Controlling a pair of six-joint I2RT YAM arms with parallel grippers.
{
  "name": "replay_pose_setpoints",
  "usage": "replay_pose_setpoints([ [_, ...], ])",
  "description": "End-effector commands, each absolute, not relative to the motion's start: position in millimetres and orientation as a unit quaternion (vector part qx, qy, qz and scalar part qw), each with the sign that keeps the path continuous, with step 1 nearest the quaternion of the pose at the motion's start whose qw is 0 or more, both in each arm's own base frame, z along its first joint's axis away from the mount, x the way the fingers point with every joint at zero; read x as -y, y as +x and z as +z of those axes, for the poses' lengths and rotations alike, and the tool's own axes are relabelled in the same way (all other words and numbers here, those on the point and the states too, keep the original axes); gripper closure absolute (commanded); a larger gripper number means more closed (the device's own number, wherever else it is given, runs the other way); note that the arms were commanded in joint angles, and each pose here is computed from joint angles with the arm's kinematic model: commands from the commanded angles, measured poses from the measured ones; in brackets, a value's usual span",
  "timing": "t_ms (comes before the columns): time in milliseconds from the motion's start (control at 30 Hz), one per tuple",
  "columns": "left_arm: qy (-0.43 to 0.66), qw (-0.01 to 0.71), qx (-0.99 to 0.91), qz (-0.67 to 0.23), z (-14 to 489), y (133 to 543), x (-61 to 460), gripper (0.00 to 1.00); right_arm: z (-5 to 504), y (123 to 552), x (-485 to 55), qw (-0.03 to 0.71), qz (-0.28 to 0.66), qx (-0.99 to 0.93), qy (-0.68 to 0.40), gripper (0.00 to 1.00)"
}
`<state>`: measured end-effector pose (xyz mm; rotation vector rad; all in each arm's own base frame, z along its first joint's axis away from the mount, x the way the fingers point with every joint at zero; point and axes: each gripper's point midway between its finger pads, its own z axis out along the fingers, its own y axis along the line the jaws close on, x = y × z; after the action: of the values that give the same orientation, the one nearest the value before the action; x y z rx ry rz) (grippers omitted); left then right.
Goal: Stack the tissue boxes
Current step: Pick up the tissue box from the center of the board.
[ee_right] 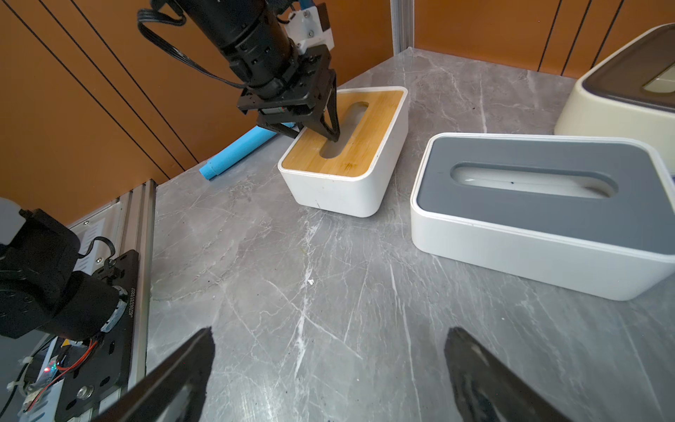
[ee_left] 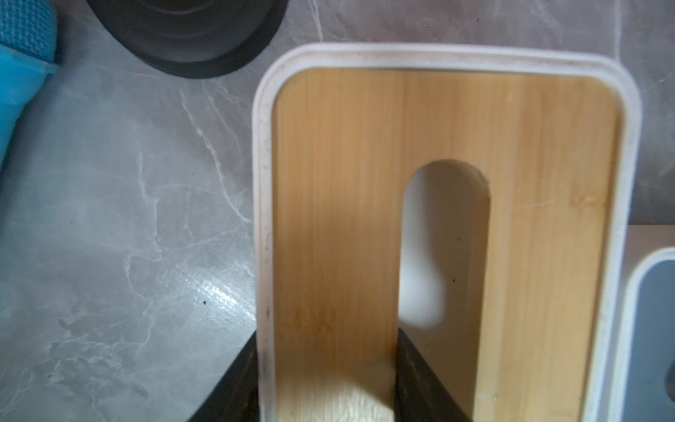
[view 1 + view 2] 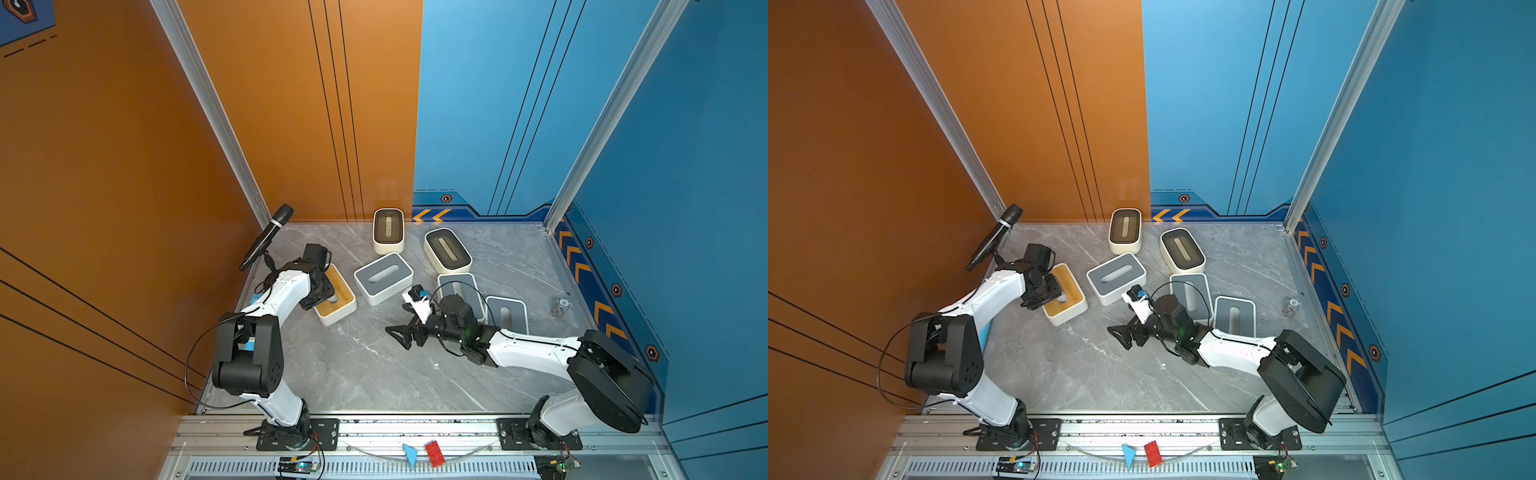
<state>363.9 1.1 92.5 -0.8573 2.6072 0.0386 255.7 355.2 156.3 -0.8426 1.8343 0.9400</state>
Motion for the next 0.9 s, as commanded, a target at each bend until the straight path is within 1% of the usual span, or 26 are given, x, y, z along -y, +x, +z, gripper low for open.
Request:
replay_pose_setpoints([
  [0,-0.292,0.212,-0.932,0.017,109.2,357.7,-3.8,0.56,171.3,253.9,-353.5,0.453,0.402,-0.723,-0.330,0.00],
  [233,-0.248,0.230,-0.941,0.003,134.2,343.1,14.5,0.56,184.2,249.7,-348.6,0.467,0.406,-0.712,-0.331,0.00],
  [500,-0.153,0.269,-0.951,0.004,173.2,325.4,40.9,0.56,199.8,255.7,-329.0,0.492,0.400,-0.707,-0.315,0.00],
  [633,-0.097,0.268,-0.958,0.006,187.4,320.1,49.5,0.56,209.9,254.4,-320.4,0.505,0.399,-0.700,-0.310,0.00],
  [733,-0.072,0.264,-0.962,0.023,197.3,316.9,47.1,0.56,202.4,260.4,-310.3,0.511,0.383,-0.708,-0.302,0.00],
  [800,-0.060,0.267,-0.961,0.028,203.2,316.8,47.6,0.56,202.4,266.6,-305.4,0.505,0.391,-0.713,-0.292,0.00],
  [867,-0.051,0.270,-0.961,0.030,204.6,316.2,48.1,0.56,212.7,270.3,-298.3,0.507,0.413,-0.704,-0.276,0.00],
])
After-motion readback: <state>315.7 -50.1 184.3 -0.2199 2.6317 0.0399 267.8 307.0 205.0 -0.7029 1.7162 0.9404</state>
